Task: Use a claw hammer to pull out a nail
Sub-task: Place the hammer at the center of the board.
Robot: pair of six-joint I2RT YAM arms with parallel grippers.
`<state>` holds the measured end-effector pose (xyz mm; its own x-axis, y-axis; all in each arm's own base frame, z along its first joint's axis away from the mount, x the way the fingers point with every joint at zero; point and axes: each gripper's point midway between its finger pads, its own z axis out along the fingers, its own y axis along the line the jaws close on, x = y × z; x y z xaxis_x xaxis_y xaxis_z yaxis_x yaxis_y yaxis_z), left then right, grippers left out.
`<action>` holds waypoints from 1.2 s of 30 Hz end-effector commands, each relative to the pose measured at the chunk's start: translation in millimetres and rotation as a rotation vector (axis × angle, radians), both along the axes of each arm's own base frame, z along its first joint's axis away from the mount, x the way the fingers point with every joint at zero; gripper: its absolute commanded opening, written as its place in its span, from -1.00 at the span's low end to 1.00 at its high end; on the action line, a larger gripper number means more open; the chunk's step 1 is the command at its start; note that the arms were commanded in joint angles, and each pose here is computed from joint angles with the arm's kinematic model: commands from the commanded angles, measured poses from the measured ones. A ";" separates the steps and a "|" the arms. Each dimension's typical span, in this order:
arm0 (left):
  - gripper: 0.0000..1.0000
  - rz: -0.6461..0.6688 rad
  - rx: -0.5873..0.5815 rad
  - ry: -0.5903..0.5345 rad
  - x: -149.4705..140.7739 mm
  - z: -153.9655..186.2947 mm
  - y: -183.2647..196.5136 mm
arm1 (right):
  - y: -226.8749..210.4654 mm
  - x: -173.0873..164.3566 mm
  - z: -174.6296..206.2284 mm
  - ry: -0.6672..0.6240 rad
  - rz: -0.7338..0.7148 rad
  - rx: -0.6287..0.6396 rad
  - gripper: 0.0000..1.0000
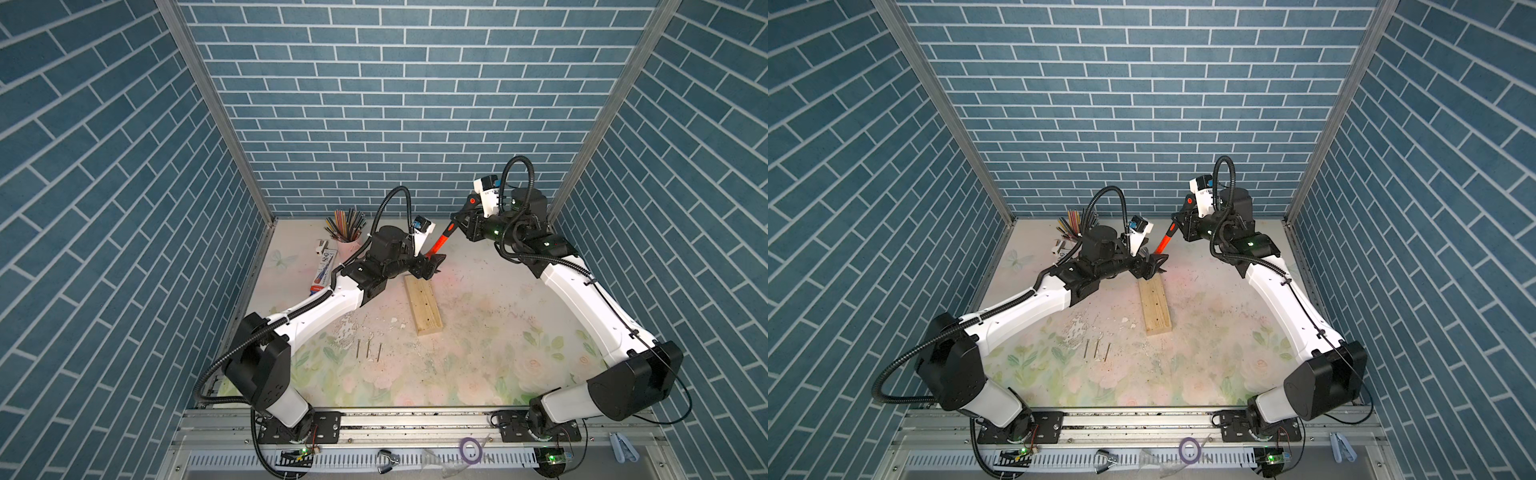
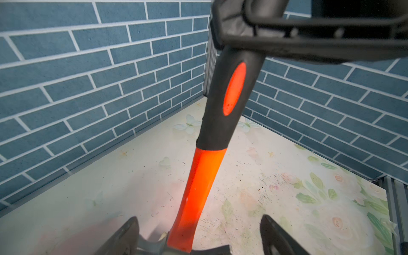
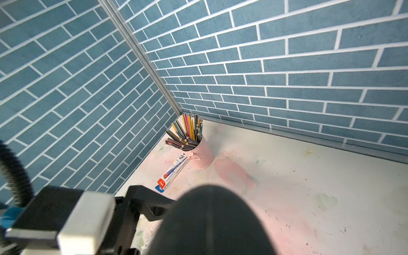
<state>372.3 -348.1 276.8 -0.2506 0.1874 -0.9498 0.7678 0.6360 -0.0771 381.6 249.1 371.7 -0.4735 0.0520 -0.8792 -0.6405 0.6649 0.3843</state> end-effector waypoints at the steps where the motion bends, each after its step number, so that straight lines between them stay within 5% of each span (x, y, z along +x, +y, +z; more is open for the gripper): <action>1: 0.72 -0.018 -0.013 -0.036 5.7 12.1 -4.6 | 3.2 -22.1 53.7 -0.103 0.075 0.114 -1.00; 15: 0.58 -0.023 -0.017 -0.031 11.1 10.8 -11.4 | 5.0 -34.4 67.3 -0.104 0.136 0.136 -1.00; 27: -0.30 -0.009 -0.024 -0.001 12.0 14.3 -11.6 | 6.0 -26.6 65.5 -0.068 0.144 0.168 -1.00; 36: -0.69 -0.011 -0.051 -0.026 6.0 25.5 -13.1 | 3.1 -13.1 55.5 0.008 0.126 0.200 -1.00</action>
